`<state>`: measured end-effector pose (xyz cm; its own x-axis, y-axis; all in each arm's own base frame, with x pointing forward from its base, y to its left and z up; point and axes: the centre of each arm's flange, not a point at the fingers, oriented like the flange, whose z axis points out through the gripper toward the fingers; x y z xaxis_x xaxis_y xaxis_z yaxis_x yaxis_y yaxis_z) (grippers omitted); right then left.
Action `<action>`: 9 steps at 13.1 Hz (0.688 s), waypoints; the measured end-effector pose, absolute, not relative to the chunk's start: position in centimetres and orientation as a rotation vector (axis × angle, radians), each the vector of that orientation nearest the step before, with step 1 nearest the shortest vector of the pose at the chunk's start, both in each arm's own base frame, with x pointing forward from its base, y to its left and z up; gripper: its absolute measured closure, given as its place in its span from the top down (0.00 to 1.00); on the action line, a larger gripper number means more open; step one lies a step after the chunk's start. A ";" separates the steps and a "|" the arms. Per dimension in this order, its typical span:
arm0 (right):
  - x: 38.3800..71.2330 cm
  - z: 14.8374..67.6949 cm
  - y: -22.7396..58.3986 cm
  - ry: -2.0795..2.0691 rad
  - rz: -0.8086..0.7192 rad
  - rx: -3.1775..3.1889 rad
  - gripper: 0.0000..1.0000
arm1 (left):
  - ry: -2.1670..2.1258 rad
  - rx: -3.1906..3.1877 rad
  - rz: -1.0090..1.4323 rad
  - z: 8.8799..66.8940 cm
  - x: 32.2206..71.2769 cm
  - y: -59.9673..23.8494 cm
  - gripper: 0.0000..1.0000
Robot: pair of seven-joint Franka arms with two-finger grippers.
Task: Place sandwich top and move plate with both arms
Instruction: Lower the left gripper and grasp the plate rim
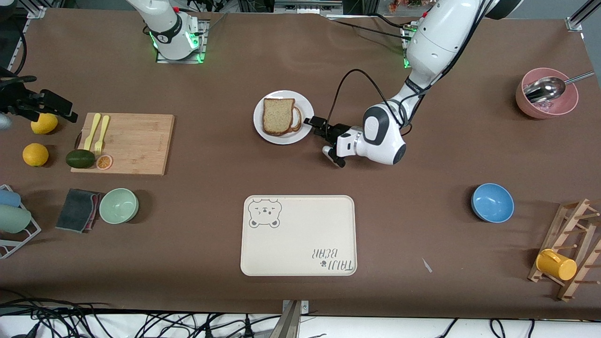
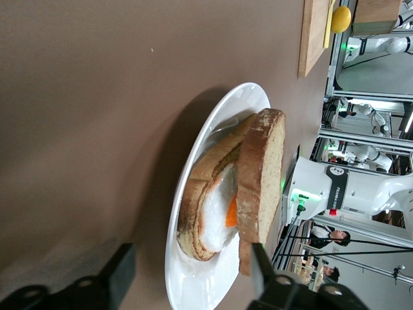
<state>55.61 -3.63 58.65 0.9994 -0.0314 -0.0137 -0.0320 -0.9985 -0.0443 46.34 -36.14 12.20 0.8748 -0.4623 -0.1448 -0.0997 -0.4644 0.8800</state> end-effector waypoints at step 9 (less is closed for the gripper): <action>55.6 58.7 -3.6 0.049 0.020 -3.097 1.00 | -0.412 2.017 -0.480 11.6 44.6 -37.9 0.49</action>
<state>55.62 -3.62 58.66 0.9994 -0.0313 -0.0134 -0.0318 -0.9985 -0.0443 44.62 -37.93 11.57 0.8644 -0.4762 -0.1616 -0.0874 -0.4588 0.8842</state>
